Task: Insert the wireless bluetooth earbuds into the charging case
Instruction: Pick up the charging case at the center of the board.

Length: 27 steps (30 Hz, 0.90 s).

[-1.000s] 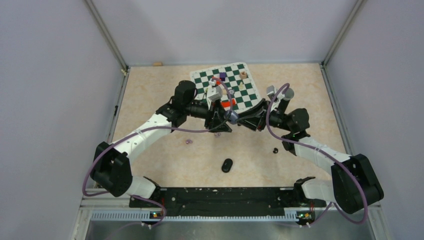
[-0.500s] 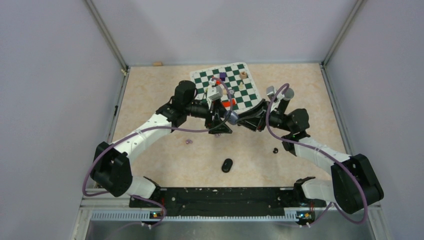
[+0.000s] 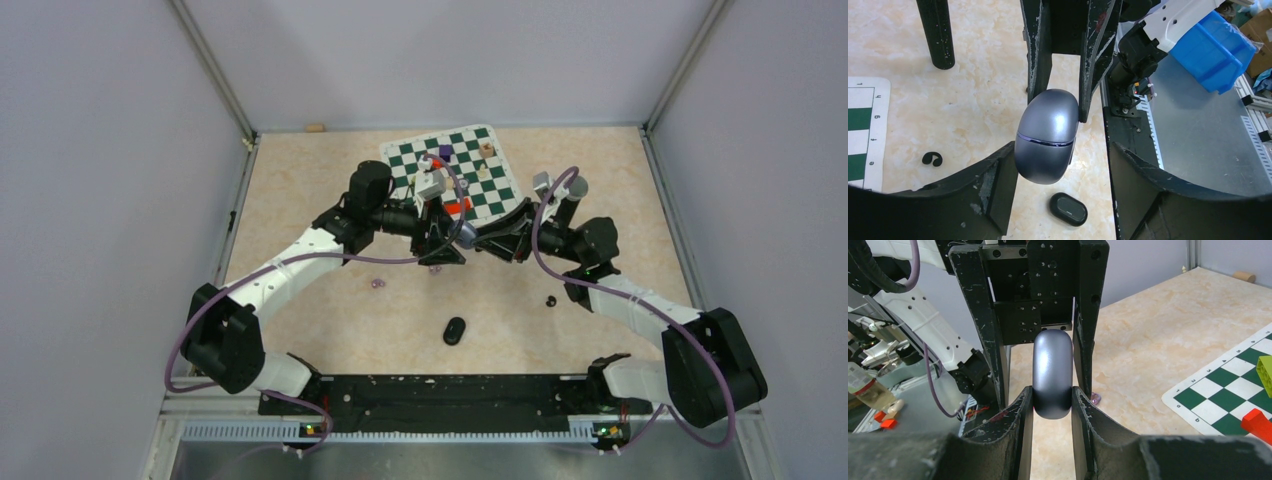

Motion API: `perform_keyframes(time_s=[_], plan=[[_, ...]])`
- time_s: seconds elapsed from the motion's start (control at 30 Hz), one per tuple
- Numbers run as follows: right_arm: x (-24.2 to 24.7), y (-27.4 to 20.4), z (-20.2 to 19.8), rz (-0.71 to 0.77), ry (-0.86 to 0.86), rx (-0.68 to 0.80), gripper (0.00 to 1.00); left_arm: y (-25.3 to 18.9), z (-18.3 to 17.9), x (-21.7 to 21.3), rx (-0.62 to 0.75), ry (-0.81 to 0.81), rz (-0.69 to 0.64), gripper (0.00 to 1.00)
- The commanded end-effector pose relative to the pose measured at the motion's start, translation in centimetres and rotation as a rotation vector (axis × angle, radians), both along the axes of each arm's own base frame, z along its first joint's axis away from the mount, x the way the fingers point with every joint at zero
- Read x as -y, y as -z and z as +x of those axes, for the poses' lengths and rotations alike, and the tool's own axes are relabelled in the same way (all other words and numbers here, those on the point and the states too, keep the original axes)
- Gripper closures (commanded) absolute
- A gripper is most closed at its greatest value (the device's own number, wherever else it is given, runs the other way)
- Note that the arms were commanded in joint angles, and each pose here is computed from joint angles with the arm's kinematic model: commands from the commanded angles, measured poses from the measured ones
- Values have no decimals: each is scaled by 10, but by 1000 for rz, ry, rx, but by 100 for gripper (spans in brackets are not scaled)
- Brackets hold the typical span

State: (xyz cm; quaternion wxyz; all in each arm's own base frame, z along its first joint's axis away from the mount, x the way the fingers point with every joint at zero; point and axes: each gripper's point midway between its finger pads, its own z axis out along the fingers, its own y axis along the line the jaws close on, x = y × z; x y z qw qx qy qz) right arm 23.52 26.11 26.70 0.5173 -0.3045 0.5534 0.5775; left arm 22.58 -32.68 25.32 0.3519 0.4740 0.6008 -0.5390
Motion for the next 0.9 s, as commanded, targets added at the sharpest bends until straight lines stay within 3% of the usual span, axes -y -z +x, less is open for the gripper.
perform_keyframes(time_s=[0.0,0.23,0.4,0.67,0.87], plan=[[0,-9,0,16,12,50,100,-23,-4,3,39,30,-59,35],[0,-10,0,15,16,56,100,-22,-5,2,43,35,-60,57],[1,-13,0,20,20,63,100,-18,-7,2,50,41,-53,56],[1,-12,2,9,34,78,100,-17,-8,3,61,49,-44,98],[7,-18,6,-3,71,123,73,-8,-11,-2,81,56,-25,100]])
